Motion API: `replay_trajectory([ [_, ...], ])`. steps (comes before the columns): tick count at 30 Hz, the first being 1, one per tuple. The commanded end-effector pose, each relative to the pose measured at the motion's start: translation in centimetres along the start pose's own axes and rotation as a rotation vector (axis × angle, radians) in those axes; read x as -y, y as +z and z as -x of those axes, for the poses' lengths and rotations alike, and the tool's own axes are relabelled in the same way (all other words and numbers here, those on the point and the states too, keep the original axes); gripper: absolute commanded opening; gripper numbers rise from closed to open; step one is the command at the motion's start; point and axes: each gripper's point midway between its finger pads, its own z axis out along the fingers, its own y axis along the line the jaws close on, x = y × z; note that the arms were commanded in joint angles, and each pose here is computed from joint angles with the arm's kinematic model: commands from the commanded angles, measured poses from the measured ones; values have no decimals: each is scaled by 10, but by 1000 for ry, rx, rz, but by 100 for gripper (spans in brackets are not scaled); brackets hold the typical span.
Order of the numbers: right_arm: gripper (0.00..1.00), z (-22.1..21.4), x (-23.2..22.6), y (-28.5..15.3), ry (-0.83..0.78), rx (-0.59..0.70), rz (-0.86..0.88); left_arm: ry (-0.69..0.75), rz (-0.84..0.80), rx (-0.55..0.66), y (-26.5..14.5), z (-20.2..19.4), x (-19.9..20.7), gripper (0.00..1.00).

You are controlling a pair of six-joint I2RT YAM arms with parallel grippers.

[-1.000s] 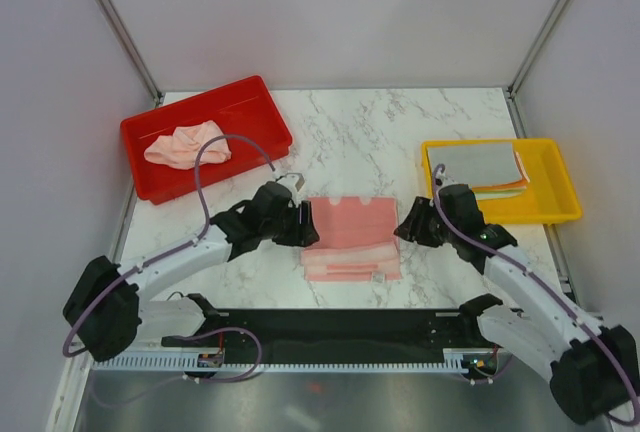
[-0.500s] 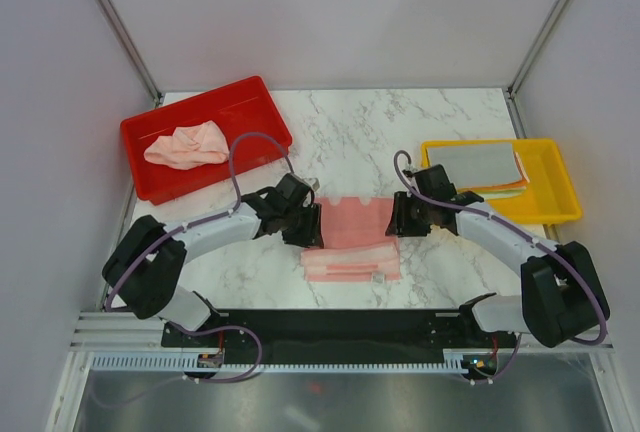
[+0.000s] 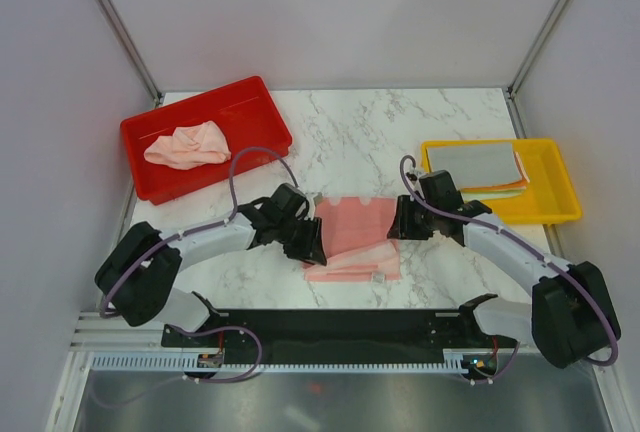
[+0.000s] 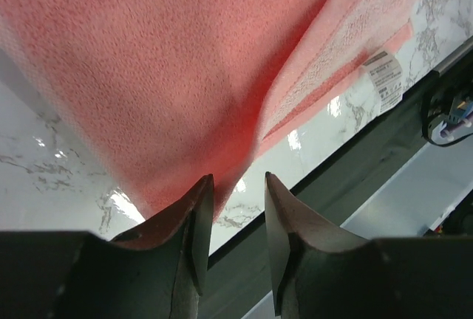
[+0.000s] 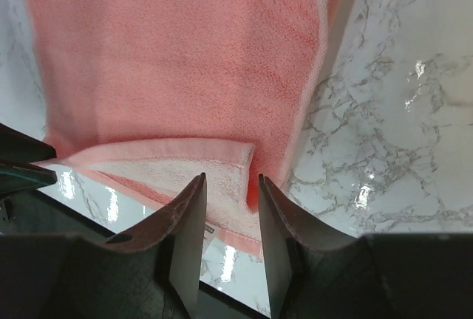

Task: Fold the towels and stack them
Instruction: Fold the towel

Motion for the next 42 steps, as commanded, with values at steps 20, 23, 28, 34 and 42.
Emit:
replay_trajectory([
  [20,48,14,-30,15,-113,-10,32,90,-262,27,1,-7,52,46],
  [23,48,19,-33,22,-124,7,40,78,-265,2,7,-9,51,46],
  [28,48,16,-28,34,-131,-16,17,81,-280,5,8,-8,53,46],
  [34,45,-1,-22,28,-129,-35,6,77,-310,6,4,-5,61,46],
  [42,27,-25,-14,-3,-60,20,5,82,-416,55,7,10,86,46],
])
